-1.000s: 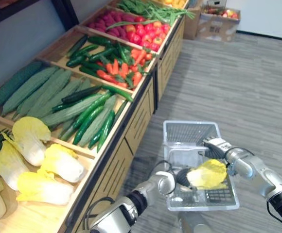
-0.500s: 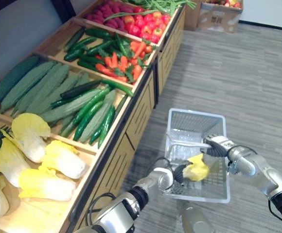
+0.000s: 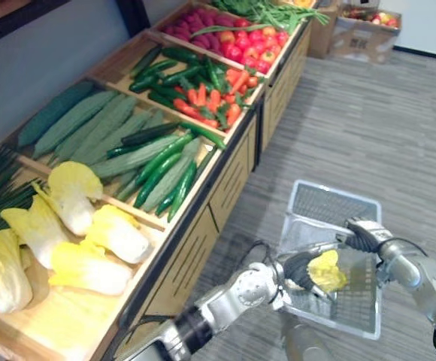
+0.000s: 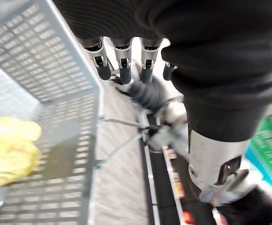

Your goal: Pick vegetable in the basket

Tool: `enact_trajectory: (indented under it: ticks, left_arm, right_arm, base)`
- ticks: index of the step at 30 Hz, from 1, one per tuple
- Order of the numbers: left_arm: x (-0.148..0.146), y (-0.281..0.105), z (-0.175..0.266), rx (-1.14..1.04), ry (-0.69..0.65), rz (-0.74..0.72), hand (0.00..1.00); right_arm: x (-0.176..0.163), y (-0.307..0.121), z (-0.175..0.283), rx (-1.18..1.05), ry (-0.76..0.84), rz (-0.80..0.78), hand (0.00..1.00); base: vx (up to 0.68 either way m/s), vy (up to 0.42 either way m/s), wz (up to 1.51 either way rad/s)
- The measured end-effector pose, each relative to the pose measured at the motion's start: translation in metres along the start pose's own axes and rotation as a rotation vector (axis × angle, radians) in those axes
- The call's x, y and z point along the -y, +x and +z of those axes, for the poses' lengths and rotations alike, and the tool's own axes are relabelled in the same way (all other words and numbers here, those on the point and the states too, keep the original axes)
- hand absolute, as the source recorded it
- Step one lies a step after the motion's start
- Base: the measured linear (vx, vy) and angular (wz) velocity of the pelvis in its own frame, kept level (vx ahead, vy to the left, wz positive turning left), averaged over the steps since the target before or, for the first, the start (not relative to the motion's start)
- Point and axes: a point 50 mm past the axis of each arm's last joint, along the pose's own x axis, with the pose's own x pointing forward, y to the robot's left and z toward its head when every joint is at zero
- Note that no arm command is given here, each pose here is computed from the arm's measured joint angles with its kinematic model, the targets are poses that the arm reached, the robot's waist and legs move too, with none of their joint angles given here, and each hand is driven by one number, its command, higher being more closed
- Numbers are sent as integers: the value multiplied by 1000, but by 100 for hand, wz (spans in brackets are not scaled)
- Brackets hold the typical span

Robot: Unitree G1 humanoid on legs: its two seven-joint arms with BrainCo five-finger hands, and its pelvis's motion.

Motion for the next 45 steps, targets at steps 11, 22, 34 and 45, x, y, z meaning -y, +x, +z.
enact_trajectory:
  ticks: [11, 22, 34, 45]
  left_arm:
    - [-22, -66, 64, 226, -420, -224, 0]
    - [-71, -160, 16, 190, -455, 795, 0]
    - [8, -324, -90, -943, -289, 2030, 0]
    - [181, -325, -139, -1701, -921, 1736, 0]
  right_arm:
    - [-48, -56, -69, -353, 141, 113, 100]
    - [-180, -170, -88, -1012, 783, 0, 100]
    - [-259, -197, -26, -1309, 1201, -61, 100]
    - [-272, -203, -13, -1377, 1224, -28, 100]
  base:
    - [-11, 24, 46]
    - [-10, 11, 106]
    - [31, -45, 49]
    - [-3, -23, -1]
